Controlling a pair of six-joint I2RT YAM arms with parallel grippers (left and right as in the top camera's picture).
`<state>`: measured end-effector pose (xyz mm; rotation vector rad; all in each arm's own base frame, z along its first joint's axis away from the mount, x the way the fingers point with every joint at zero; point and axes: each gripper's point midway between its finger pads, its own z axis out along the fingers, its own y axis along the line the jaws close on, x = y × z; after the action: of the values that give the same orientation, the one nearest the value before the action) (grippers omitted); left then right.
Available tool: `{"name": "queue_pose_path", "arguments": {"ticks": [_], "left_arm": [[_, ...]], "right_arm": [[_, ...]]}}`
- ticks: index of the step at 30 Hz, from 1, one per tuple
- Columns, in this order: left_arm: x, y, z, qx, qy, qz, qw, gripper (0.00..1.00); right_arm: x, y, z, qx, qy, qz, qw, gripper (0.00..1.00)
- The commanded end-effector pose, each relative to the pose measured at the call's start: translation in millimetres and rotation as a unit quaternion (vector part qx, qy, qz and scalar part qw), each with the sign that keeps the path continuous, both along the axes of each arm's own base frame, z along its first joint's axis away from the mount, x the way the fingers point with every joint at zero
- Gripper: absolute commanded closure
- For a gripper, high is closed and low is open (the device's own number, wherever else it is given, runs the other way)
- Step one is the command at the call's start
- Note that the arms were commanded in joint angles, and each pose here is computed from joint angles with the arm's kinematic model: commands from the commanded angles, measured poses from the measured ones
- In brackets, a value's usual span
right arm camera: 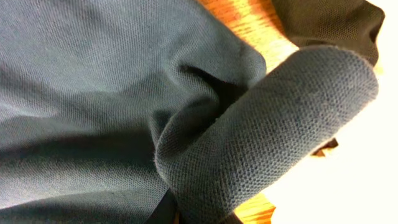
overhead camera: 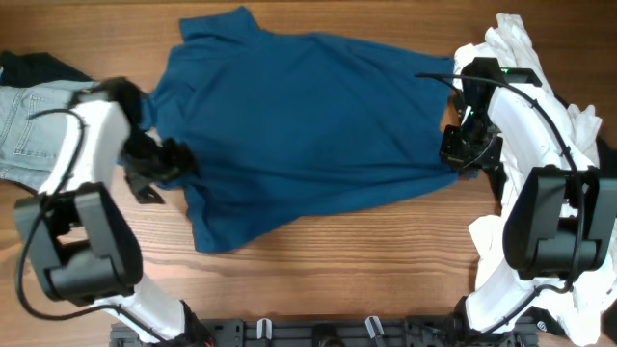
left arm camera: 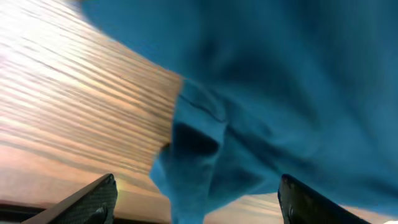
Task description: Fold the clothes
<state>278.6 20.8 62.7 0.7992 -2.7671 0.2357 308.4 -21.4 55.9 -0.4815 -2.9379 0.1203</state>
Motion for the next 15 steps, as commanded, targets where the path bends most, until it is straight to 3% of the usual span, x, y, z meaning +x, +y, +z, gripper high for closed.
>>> {"name": "queue_pose_path", "arguments": {"ticks": [1,3,5,8,11,15], "left_arm": [[-36,-29,-21,-0.008,0.053,-0.039,0.998,0.18],[-59,-37,-36,-0.007,0.083,-0.050,0.995,0.20],[-65,-37,-38,-0.008,0.091,-0.051,0.994,0.25],[-64,-37,-37,-0.009,0.090,-0.056,0.994,0.51],[-58,-37,-29,-0.008,0.071,-0.060,0.996,0.45],[-54,-36,-7,-0.004,0.040,-0.060,0.997,0.54]], "right_arm": [[-4,-1,-2,0.005,0.009,-0.002,1.000,0.90],[-4,-1,-2,0.005,0.009,-0.002,1.000,0.90],[-4,-1,-2,0.005,0.009,-0.002,1.000,0.90],[-4,-1,-2,0.005,0.008,-0.003,1.000,0.89],[-3,-1,-2,0.005,0.006,-0.003,1.000,0.89],[-4,-1,-2,0.005,0.007,-0.003,1.000,0.89]]}}
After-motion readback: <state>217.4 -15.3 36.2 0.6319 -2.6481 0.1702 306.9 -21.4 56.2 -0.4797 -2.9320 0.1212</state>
